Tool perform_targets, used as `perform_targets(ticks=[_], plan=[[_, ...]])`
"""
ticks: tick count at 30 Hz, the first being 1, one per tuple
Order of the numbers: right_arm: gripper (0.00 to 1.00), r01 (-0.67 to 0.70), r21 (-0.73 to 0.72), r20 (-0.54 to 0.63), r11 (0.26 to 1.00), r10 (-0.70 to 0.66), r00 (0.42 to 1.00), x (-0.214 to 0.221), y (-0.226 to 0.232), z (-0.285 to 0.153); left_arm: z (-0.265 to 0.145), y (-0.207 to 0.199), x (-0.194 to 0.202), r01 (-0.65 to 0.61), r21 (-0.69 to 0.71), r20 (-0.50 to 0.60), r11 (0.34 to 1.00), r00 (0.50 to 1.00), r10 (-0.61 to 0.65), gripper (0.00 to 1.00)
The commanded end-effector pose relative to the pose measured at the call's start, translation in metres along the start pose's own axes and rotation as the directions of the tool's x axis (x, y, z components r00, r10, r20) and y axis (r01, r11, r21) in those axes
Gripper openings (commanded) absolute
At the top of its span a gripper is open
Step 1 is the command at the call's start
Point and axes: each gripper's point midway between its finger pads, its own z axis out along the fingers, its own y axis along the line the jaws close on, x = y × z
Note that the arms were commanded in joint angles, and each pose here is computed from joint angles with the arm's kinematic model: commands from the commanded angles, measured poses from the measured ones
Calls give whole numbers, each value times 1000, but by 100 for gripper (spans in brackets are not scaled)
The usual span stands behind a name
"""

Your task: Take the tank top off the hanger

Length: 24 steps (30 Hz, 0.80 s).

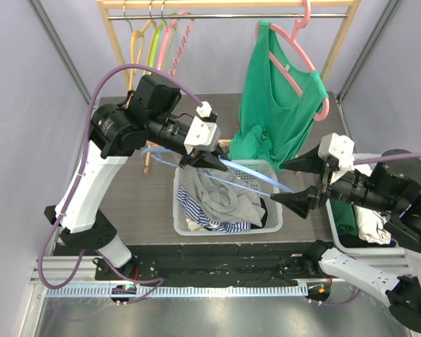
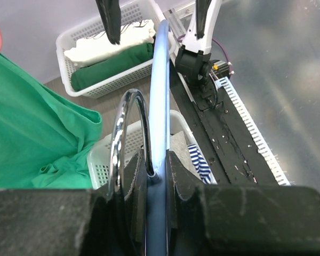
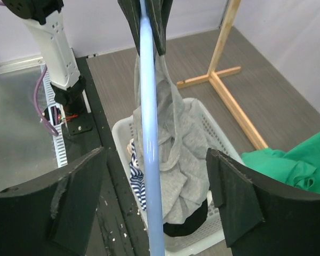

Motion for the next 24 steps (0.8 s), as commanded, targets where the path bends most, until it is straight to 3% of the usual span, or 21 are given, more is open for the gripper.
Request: perform_targets(ticks=[1,5,8,9,10,12,13,15,16,17,19,24], plan=[[79,-42,17,-73,999,43,996,21,-6,10,-11,-16,-12,10,5,15,1000,1000,-10,0],[64,-39,77,-107,996,47,993,27,-21,17,-11,-14,-13,13,-8,15,1000,1000,-13,0],[33,-19,103,-78,995,27,997,17,-26,15,-11,-12,-9,21,-21,0,1000,1000,-21,0],[11,-15,113,-71,994,23,997,14,-28,14,-11,-11,-7,30,-25,-4,999,1000,-31,0],[2,-12,128,-58,992,19,998,11,-29,11,-11,-4,-7,27,-56,-8,998,1000,-28,2],[1,-4,155,-29,988,9,1000,4,-32,6,-10,5,-6,50,-99,-11,994,999,-51,30],[1,-5,167,-3,986,5,1000,0,-31,0,-10,17,-8,60,-150,-9,987,998,-62,36],[1,-12,198,13,980,9,1000,-1,-33,-6,-14,35,-17,44,-233,12,972,999,-42,65],[1,-24,208,16,978,21,1000,1,-33,-7,-19,47,-16,77,-308,5,948,997,-79,89],[1,-24,220,32,975,18,999,-1,-32,-15,-23,54,-20,79,-351,13,933,997,-80,97],[1,-33,231,37,972,25,999,3,-30,-20,-36,71,-33,92,-459,50,884,996,-77,100],[1,-43,256,35,966,35,999,10,-28,-32,-77,107,-31,109,-715,49,690,993,-106,100]])
